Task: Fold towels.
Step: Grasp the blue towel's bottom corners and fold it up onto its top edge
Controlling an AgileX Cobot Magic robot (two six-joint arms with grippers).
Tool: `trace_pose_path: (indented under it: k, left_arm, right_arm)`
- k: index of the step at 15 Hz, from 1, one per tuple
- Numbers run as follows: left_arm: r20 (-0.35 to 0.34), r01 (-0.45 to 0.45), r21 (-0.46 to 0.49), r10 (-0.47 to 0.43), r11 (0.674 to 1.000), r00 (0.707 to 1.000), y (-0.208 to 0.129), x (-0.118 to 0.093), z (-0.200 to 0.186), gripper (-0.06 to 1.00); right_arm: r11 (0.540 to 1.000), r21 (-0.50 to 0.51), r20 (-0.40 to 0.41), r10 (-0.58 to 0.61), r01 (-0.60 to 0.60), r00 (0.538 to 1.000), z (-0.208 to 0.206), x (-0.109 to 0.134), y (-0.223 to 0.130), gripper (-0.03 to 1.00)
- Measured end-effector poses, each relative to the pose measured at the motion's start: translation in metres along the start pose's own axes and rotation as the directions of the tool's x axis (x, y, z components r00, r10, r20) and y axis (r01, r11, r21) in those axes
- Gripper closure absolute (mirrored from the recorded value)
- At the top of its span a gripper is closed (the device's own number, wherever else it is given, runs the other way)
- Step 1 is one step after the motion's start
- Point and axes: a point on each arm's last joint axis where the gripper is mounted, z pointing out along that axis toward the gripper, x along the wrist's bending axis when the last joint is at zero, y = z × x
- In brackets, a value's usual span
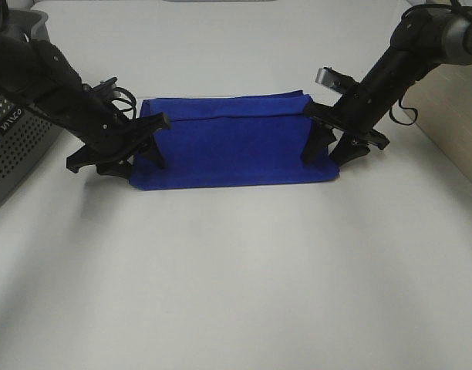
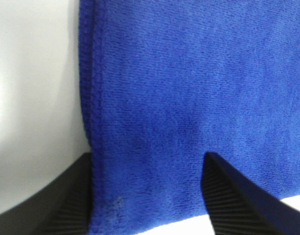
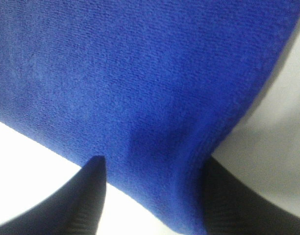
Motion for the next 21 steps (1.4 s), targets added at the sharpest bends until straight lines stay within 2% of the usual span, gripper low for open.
trace_pose_path:
  k: [1, 2, 3, 4, 5, 7, 11, 15, 18, 21]
  left_arm:
    - [-0.005, -0.005, 0.003, 0.005, 1.0, 1.0, 0.0, 0.001, 0.001, 0.62]
    - [-0.011, -0.012, 0.005, 0.012, 1.0, 1.0, -0.001, 0.002, 0.002, 0.8]
    - [-0.011, -0.012, 0.005, 0.012, 1.0, 1.0, -0.001, 0.002, 0.002, 0.8]
    - [-0.012, -0.014, 0.013, 0.014, 1.0, 1.0, -0.001, 0.002, 0.002, 0.9]
    - [-0.012, -0.015, 0.023, 0.016, 1.0, 1.0, -0.002, 0.002, 0.002, 0.93]
    - [-0.039, -0.07, 0.078, 0.073, 0.994, 0.997, -0.006, 0.003, -0.003, 0.93]
    - [-0.061, -0.097, 0.122, 0.105, 0.988, 0.993, -0.018, 0.004, -0.017, 0.93]
    - [-0.099, -0.064, 0.203, 0.086, 0.977, 0.991, -0.058, 0.02, -0.035, 0.93]
    - [-0.106, -0.042, 0.23, 0.068, 0.972, 0.992, -0.083, 0.025, -0.055, 0.93]
    - [-0.08, -0.041, 0.2, 0.058, 0.979, 0.995, -0.085, 0.018, -0.073, 0.93]
  right_arm:
    - [1.0, 0.0, 0.019, -0.001, 0.001, 1.0, 0.001, -0.002, 0.0, 0.6]
    - [1.0, -0.008, 0.035, 0.013, -0.013, 0.999, 0.002, -0.004, 0.001, 0.77]
    - [1.0, -0.008, 0.035, 0.013, -0.013, 0.999, 0.002, -0.004, 0.001, 0.77]
    - [1.0, -0.01, 0.046, 0.03, -0.029, 0.999, 0.002, -0.006, 0.001, 0.93]
    - [0.999, -0.011, 0.048, 0.034, -0.034, 0.998, 0.002, -0.006, 0.001, 0.95]
    - [0.999, 0.019, 0.046, 0.037, -0.038, 0.998, 0.002, -0.006, -0.002, 0.95]
    - [0.996, 0.063, 0.046, 0.059, -0.062, 0.997, -0.001, -0.004, -0.019, 0.95]
    - [0.984, 0.13, 0.066, 0.118, -0.126, 0.991, -0.006, 0.003, -0.076, 0.95]
    - [0.974, 0.159, 0.092, 0.148, -0.161, 0.985, -0.002, 0.009, -0.126, 0.95]
    - [0.981, 0.132, 0.095, 0.13, -0.142, 0.987, -0.011, 0.013, -0.136, 0.95]
